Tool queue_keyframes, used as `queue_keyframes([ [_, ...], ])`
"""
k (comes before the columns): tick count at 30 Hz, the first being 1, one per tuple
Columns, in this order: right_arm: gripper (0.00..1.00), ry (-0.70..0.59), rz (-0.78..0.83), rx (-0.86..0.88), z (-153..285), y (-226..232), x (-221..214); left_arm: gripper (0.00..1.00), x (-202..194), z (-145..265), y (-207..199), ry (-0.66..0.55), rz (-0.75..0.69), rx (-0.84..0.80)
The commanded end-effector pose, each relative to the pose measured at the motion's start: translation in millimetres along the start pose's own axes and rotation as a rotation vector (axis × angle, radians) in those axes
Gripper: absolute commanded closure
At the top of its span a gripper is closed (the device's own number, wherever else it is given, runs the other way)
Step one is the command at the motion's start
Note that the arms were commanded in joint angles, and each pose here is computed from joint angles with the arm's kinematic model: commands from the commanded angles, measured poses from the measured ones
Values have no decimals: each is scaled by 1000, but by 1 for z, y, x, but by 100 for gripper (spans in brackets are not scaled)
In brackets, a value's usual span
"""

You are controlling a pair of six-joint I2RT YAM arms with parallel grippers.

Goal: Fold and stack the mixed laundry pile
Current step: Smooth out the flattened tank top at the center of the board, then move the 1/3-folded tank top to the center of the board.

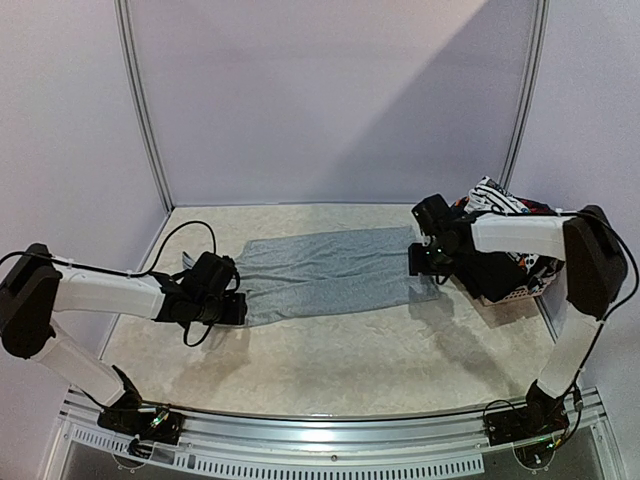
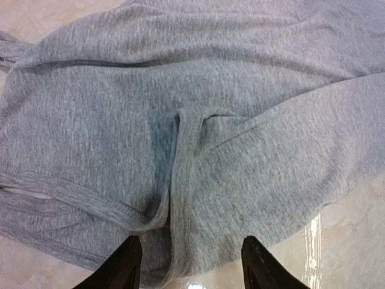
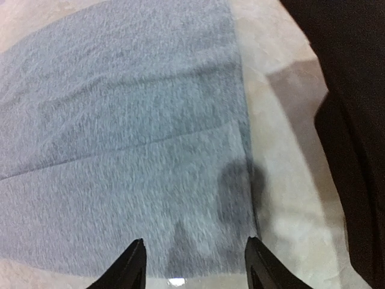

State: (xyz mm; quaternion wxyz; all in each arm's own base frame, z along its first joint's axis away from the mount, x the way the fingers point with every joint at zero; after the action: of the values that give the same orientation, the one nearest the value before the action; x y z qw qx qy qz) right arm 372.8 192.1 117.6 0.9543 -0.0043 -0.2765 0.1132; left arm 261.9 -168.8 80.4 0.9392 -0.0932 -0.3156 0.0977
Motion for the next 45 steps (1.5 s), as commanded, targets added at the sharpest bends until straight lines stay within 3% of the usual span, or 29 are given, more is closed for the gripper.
queue_keyframes([
  [1,40,3,-47,-27,14,-17,-36,41,-13,5,10,32,22,11],
  [7,39,43,-114,-44,5,-39,-67,36,-22,-2,20,43,5,58],
  [12,41,29,-121,-2,-6,-34,-60,32,-28,-8,26,48,5,81],
  [20,55,79,-116,14,-39,-26,-58,32,-30,-15,33,32,0,117],
  [23,68,106,-115,25,-46,-23,-63,40,-32,-18,31,33,-4,106],
  [25,79,113,-117,29,-47,-23,-66,51,-32,-21,29,36,-5,91],
  [28,98,124,-118,33,-42,-24,-70,81,-33,-22,27,40,-17,80],
  [30,100,126,-119,35,-35,-25,-74,99,-31,-18,30,36,-22,97],
  [45,100,146,-105,-56,42,-29,-140,100,-30,32,50,94,12,196],
])
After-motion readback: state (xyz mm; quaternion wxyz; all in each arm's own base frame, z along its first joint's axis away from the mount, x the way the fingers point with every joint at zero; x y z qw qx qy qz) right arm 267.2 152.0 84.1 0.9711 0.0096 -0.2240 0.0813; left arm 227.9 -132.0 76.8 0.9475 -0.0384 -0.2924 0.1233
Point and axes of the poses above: each gripper's point midway between its finger pads, its own z axis back along the fingers, its own y axis along the line the jaws close on, x = y × z, the point moved 5 cm from there along z, back along the fingers, and after that the axes turned 15 degrees about z, right-handed, at the moved point
